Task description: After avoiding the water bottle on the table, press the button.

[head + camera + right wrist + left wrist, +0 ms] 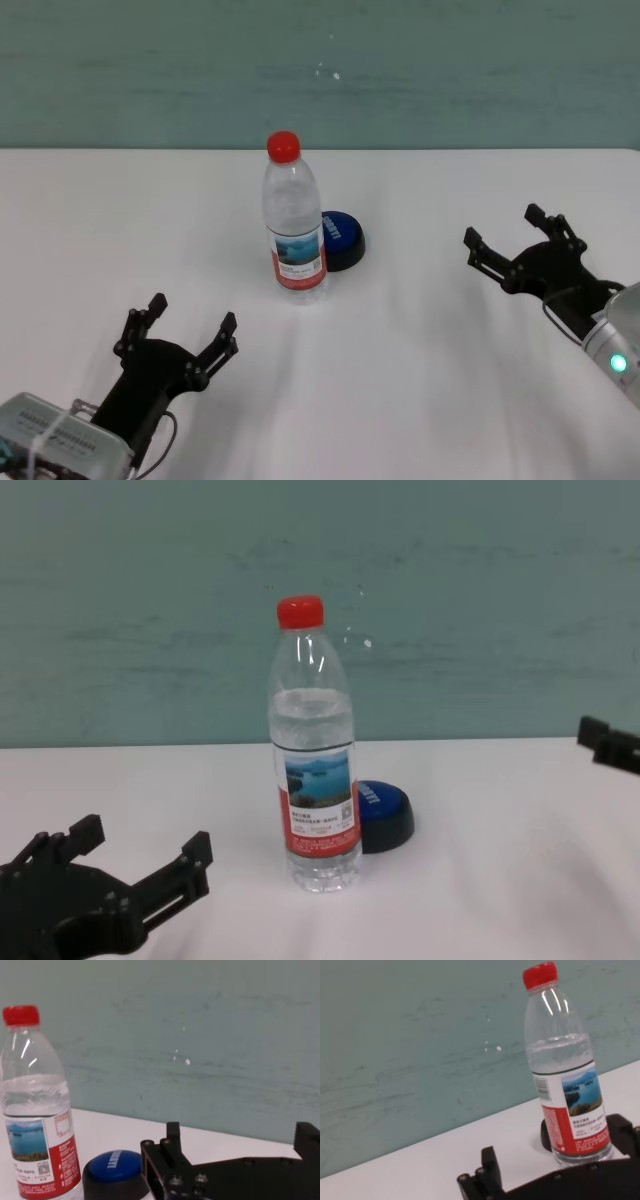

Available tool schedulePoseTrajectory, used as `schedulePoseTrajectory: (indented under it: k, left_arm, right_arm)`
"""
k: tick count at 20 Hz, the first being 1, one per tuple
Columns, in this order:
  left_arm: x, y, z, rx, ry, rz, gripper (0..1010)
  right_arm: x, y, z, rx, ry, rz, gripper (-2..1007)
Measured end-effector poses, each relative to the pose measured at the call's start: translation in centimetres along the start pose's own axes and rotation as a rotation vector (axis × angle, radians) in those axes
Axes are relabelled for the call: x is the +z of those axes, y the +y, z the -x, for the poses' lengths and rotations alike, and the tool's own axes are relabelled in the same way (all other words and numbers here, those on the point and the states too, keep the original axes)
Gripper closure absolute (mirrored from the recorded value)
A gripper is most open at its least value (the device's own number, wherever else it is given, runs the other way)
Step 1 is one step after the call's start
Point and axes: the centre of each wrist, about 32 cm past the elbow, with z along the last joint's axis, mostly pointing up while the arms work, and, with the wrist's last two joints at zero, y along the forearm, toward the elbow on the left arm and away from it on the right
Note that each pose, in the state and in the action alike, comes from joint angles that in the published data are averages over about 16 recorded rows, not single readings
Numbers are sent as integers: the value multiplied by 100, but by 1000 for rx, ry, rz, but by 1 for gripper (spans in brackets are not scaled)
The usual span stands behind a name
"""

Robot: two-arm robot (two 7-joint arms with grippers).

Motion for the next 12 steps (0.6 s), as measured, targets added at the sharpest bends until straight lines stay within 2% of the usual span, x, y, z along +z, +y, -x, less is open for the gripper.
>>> schedulePoseTrajectory:
  k: [6,12]
  left_arm:
    - [0,0,0,0,0,0,10]
    - [0,0,0,0,0,0,10]
  right_arm:
    - [-87,15,134,-11,6,17,1]
    - [-172,74,208,34,-5,30,1]
